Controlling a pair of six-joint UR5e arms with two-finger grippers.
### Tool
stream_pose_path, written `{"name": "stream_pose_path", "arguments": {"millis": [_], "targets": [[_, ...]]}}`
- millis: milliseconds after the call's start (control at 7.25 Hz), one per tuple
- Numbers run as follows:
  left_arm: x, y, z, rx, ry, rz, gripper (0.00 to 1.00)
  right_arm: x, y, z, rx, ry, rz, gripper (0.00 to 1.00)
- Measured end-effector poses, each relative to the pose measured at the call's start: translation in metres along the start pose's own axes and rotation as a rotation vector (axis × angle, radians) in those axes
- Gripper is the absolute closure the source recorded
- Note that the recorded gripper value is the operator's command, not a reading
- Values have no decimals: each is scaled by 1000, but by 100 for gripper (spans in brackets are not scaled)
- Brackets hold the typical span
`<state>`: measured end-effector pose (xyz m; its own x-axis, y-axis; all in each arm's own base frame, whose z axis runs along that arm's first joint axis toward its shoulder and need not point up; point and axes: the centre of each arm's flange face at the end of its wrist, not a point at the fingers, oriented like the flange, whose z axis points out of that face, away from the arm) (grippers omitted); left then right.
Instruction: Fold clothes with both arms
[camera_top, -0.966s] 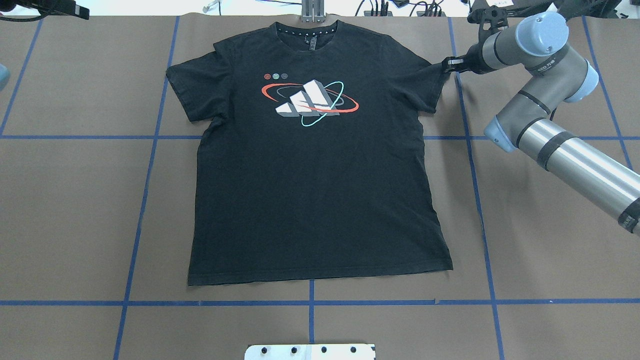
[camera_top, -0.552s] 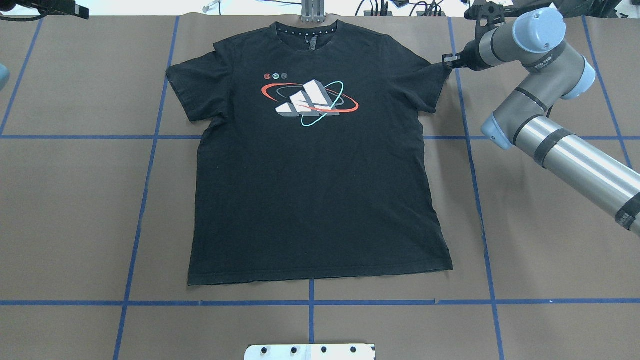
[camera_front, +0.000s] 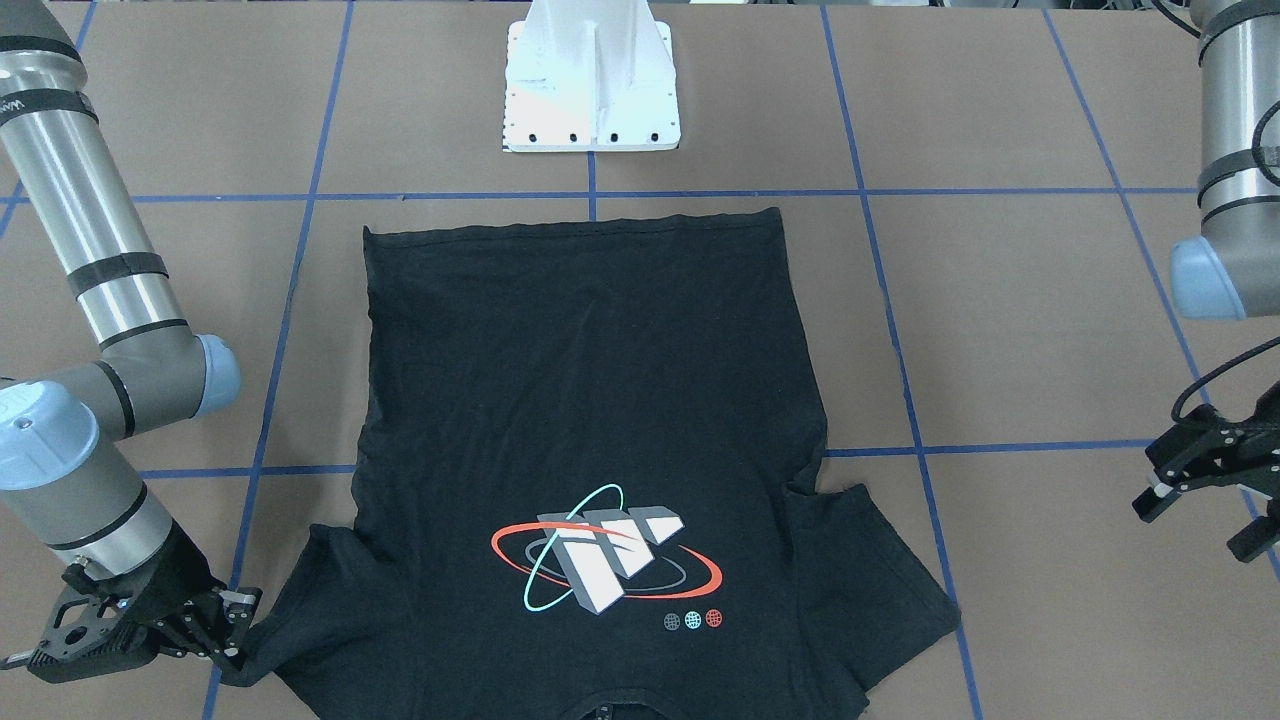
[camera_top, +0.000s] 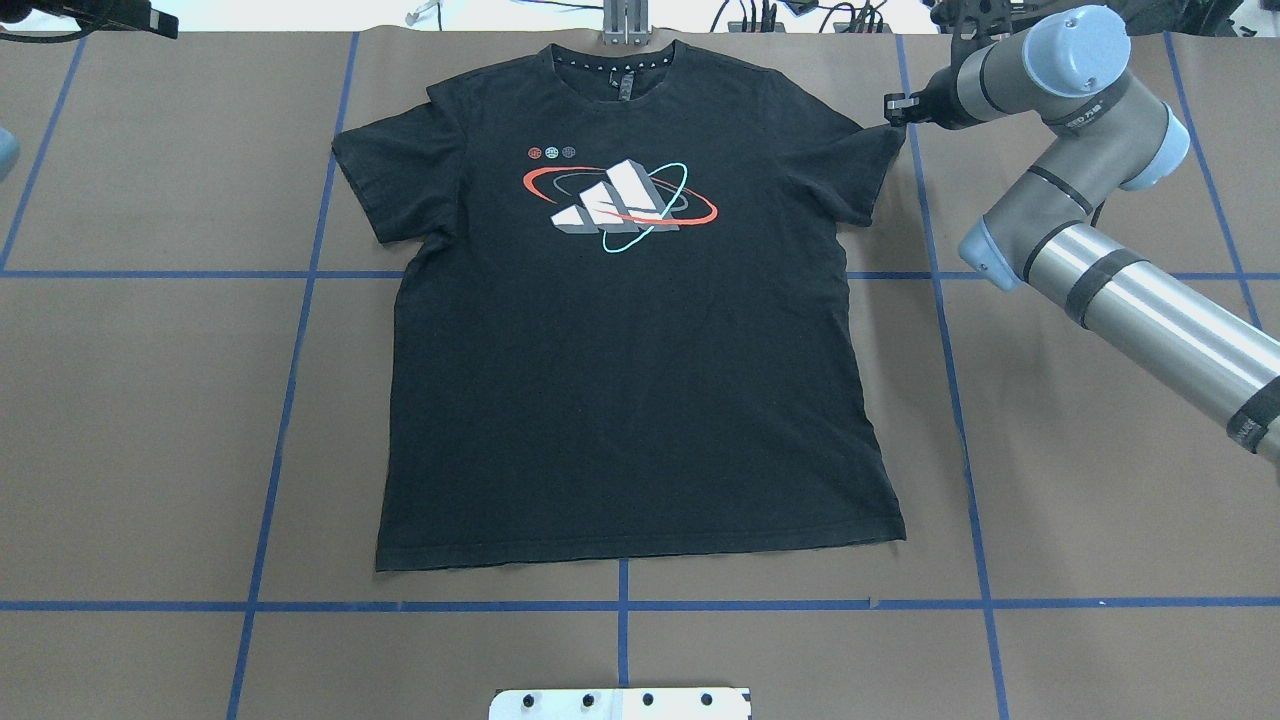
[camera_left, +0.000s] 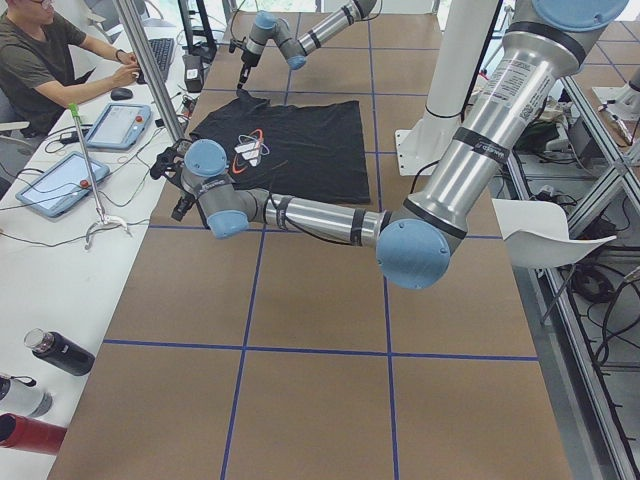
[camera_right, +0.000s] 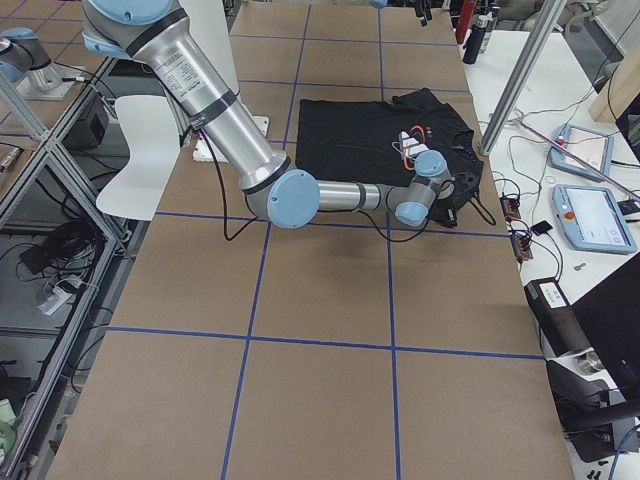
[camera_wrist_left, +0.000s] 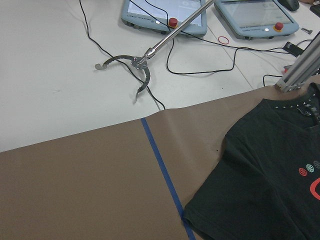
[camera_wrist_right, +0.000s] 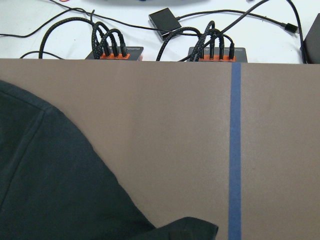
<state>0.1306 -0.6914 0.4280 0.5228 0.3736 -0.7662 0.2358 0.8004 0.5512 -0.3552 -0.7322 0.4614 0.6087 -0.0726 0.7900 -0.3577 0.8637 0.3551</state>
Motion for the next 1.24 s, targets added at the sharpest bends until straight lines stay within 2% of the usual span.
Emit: {"name": "stream_pose_path", "arguments": {"millis": [138,276,552,1242], "targets": [[1,-1,0,1,1,1,0,-7,-9,-3,24,-1,100,36],[2,-2,0,2,2,1,0,-11,-14,-4,43,4,171,35],[5,-6,-1,7,5,-9,0,-2,-13,2,45,27,245,35],[8,-8,-1,9,9,-20,0,11,5,19,12,66,278,36]]}}
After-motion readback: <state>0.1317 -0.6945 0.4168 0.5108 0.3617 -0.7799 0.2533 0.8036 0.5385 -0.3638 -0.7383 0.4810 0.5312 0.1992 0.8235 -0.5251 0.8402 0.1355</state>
